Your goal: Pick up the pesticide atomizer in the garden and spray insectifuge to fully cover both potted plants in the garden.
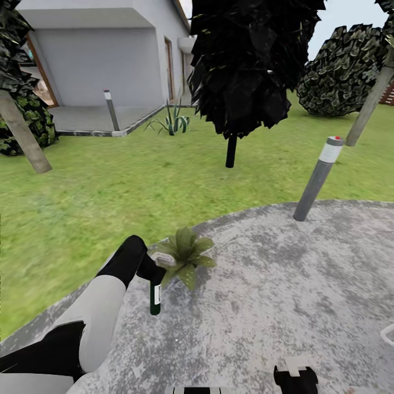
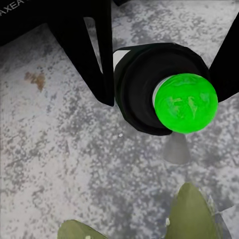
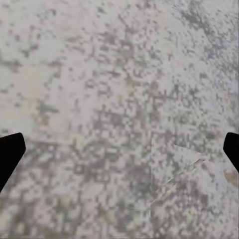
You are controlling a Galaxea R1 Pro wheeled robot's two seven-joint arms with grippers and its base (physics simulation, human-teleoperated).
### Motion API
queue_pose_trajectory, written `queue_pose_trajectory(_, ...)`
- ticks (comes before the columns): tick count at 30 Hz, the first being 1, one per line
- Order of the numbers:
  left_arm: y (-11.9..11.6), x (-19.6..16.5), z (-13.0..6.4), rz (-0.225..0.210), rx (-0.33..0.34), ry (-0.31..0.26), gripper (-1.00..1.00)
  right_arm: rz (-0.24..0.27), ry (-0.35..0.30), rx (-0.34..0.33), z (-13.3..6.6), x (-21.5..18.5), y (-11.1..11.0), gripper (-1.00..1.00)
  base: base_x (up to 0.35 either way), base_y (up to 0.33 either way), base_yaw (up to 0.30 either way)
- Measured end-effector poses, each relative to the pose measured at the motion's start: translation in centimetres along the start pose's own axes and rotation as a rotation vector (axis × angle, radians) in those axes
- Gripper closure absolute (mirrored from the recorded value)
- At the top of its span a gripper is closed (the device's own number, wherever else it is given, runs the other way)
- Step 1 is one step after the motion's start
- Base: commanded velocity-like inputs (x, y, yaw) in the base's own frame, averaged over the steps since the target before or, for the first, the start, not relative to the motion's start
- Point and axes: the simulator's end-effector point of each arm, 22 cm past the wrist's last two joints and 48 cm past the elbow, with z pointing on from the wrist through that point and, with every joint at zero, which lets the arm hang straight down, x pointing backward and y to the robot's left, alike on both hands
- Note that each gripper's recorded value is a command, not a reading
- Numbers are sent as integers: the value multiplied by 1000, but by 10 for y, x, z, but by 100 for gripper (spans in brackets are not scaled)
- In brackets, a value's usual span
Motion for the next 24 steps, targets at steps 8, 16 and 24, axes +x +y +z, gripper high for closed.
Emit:
queue_pose_trajectory(8, 17, 33, 17, -18, -21, 49, 100, 0, 0, 0, 0, 0, 0, -100, 6, 12, 0)
queue_pose_trajectory(16, 53, 60, 19, -57, -79, 68, 100, 0, 0, 0, 0, 0, 0, -100, 15, 7, 0)
queue_pose_trajectory(24, 58, 58, 15, -58, -93, 58, 100, 3, -1, -2, 0, -1, 2, -100, 160, 147, -46)
